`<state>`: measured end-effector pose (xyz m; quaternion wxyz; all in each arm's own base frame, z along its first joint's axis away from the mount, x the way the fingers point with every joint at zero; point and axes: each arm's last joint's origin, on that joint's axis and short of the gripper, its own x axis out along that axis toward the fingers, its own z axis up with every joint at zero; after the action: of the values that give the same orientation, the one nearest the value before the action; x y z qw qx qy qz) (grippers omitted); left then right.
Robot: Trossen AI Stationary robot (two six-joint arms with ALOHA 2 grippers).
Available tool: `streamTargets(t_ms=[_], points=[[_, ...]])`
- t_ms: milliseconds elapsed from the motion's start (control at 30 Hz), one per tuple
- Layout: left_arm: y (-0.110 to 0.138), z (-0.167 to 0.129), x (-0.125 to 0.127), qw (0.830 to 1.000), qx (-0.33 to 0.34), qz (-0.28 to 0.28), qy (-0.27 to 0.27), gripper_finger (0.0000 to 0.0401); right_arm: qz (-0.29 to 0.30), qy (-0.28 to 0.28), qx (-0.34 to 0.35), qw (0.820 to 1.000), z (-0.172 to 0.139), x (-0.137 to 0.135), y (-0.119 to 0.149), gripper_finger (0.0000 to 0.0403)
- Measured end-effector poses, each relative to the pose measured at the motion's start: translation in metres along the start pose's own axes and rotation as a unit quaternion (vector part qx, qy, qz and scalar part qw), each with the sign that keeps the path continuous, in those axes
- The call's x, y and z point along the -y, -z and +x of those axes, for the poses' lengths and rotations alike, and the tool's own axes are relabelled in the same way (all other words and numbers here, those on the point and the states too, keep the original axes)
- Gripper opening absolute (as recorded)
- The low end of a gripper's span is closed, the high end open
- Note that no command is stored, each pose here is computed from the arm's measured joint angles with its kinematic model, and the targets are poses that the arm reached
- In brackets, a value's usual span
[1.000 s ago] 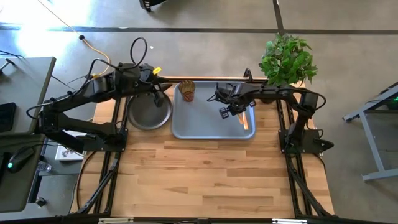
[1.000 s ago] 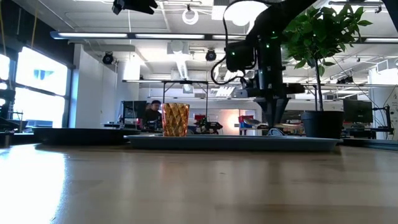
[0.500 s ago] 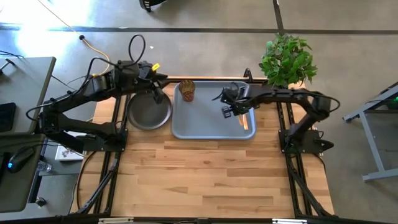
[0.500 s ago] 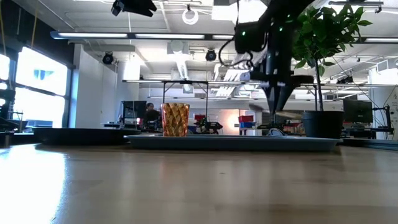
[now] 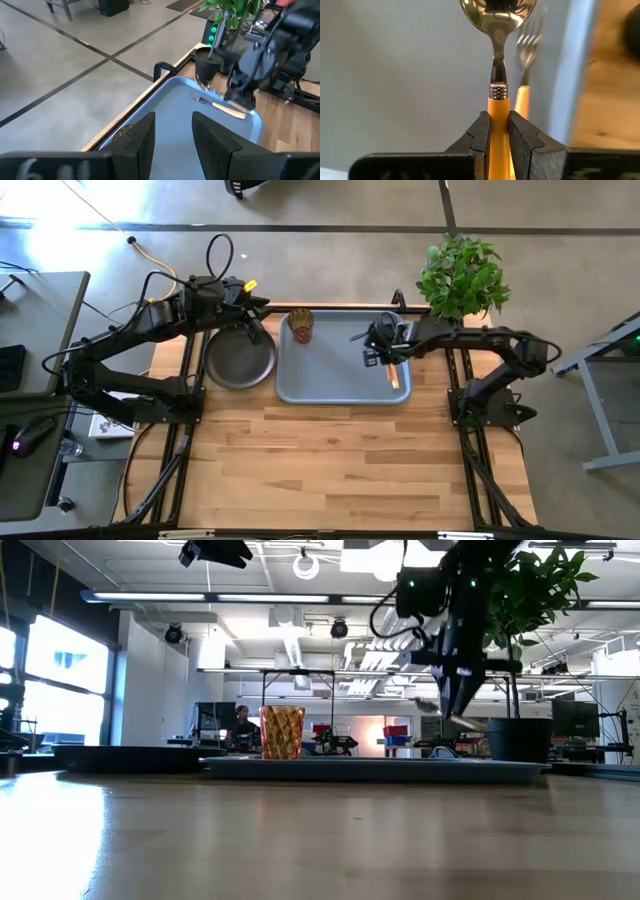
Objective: Pick and place plate/cup/fork/spoon on tray
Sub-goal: Put the orange spoon on the gray serving tray
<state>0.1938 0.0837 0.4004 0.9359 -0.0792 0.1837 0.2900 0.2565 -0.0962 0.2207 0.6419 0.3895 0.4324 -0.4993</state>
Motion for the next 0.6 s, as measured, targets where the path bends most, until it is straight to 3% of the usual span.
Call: streamTargets(t_ms=[267,600], points=[[-0.002,0.000,0.000,1.000,0.010,-0.002,0.001,0.0120,0.076,-0.037,-0.017,0.996,0.023,0.007,0.001,0.0029],[-0.002,0.000,0.000,1.000,0.010,-0.002,0.001,0.0120,0.087,-0.034,-0.044,0.995,0.032,0.014,-0.009,0.0030]])
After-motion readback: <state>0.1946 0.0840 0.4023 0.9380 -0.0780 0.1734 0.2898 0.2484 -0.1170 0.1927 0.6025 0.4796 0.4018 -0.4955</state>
